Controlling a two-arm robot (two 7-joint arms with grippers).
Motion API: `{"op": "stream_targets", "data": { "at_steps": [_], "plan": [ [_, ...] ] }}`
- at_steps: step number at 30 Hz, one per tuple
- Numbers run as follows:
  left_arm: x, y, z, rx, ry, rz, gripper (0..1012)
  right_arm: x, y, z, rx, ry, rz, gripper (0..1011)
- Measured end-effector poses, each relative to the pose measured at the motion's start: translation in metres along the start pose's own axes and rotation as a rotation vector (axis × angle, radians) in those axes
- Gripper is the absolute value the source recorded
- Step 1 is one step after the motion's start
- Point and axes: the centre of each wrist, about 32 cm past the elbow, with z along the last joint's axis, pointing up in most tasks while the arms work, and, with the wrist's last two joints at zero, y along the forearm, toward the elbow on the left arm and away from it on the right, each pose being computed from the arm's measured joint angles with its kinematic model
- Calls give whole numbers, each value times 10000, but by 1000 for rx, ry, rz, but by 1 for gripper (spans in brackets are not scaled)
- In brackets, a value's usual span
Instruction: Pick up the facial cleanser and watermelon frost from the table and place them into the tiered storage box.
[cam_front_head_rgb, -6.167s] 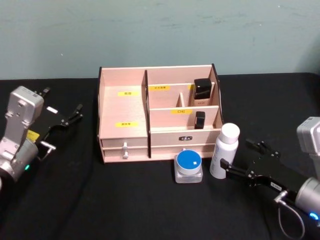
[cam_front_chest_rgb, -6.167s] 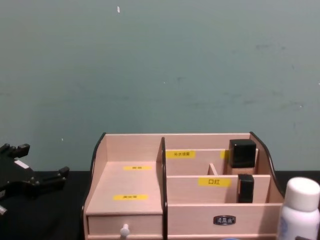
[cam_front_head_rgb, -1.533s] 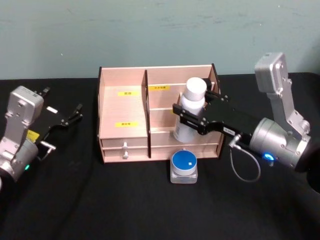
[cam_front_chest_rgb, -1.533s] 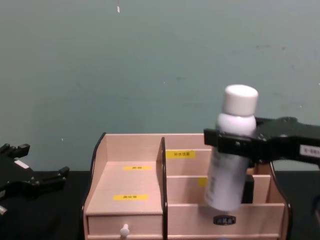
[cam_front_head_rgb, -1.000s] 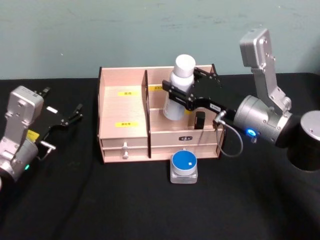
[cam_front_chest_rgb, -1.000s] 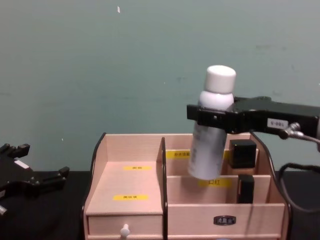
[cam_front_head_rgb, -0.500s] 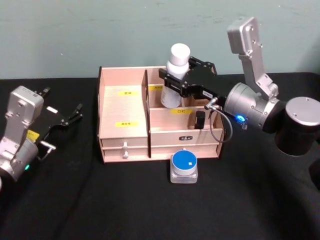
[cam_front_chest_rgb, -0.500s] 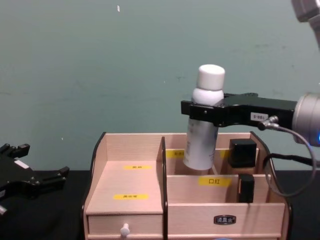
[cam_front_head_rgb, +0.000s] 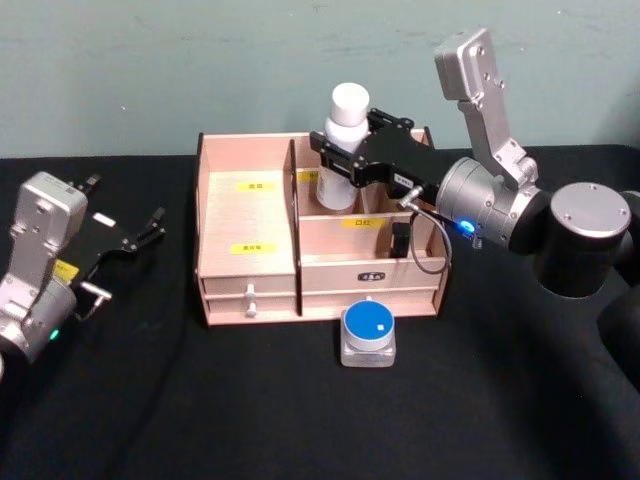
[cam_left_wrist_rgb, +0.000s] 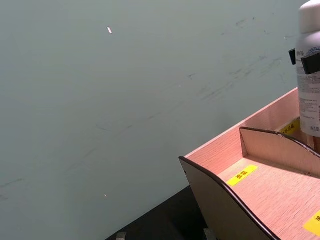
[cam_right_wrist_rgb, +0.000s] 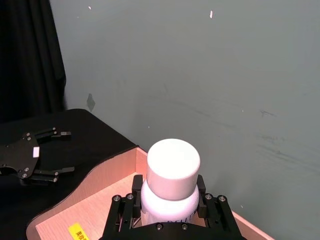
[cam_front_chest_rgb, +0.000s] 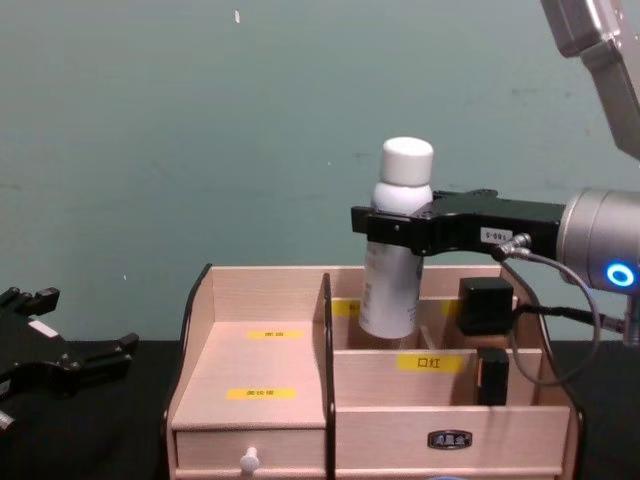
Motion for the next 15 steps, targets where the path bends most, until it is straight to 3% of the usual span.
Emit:
{"op": "stream_targets", "data": {
  "at_steps": [15],
  "plan": [
    [0,0,0,0,0,0,1001,31,82,-29,-15,-10,5,605]
  ]
}}
